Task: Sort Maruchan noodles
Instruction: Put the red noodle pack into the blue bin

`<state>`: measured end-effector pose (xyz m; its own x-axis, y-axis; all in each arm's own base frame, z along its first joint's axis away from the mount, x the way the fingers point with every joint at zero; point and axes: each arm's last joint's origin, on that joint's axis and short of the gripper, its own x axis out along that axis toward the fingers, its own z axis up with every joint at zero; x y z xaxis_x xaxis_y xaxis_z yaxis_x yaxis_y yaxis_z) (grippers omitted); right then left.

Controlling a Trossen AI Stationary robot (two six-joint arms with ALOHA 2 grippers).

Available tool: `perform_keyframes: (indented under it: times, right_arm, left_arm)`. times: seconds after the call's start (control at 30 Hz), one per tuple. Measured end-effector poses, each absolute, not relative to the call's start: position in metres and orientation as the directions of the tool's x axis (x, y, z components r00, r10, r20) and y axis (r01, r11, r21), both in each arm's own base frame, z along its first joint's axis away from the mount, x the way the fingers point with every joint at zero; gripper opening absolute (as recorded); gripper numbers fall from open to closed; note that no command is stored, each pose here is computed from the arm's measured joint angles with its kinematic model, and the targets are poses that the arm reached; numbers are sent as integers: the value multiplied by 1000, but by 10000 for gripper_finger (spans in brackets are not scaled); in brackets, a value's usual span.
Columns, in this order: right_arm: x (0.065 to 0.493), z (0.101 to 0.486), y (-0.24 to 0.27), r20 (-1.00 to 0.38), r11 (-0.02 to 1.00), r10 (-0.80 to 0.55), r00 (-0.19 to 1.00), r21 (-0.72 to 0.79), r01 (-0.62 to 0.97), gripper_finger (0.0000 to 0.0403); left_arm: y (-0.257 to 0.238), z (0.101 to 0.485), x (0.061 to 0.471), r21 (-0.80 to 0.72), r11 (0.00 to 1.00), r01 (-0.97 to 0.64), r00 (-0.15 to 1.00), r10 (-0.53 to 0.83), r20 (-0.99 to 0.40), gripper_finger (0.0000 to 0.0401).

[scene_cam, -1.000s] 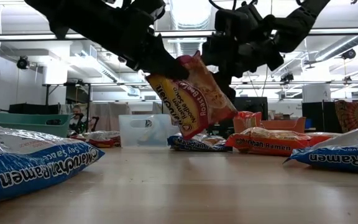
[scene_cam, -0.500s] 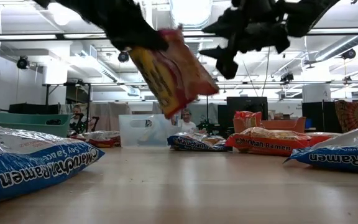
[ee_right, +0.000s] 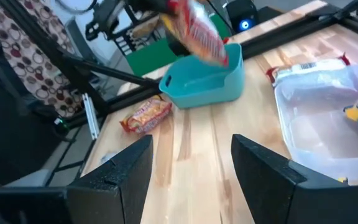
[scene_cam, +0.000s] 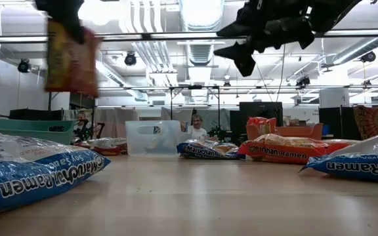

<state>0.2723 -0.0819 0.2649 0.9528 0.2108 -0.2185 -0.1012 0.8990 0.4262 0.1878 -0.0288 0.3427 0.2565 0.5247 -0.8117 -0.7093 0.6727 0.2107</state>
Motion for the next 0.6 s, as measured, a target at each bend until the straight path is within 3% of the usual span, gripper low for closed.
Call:
perform_keyframes:
  times: [0.03,0.1,0.23,0.43,0.6]
  right_arm:
    - [273,263,-82,-225,898,211,951,428,-98,205]
    - [276,258,-83,-240,896,212,947,435,-91,206]
    - [281,246,-85,-276,889,216,937,452,-72,206]
    - [290,225,-86,-332,881,231,914,470,-52,205]
    - [296,210,-88,-374,876,238,896,480,-32,205]
  left_arm:
    - [-25,343,182,208,595,-776,201,546,-813,5]
    - [-21,341,178,132,500,-856,199,554,-808,5]
    - [-21,324,174,38,473,-880,243,517,-821,5]
    - [-19,289,156,127,327,-936,55,494,-868,5]
    - [-18,272,149,145,240,-960,-15,475,-880,5]
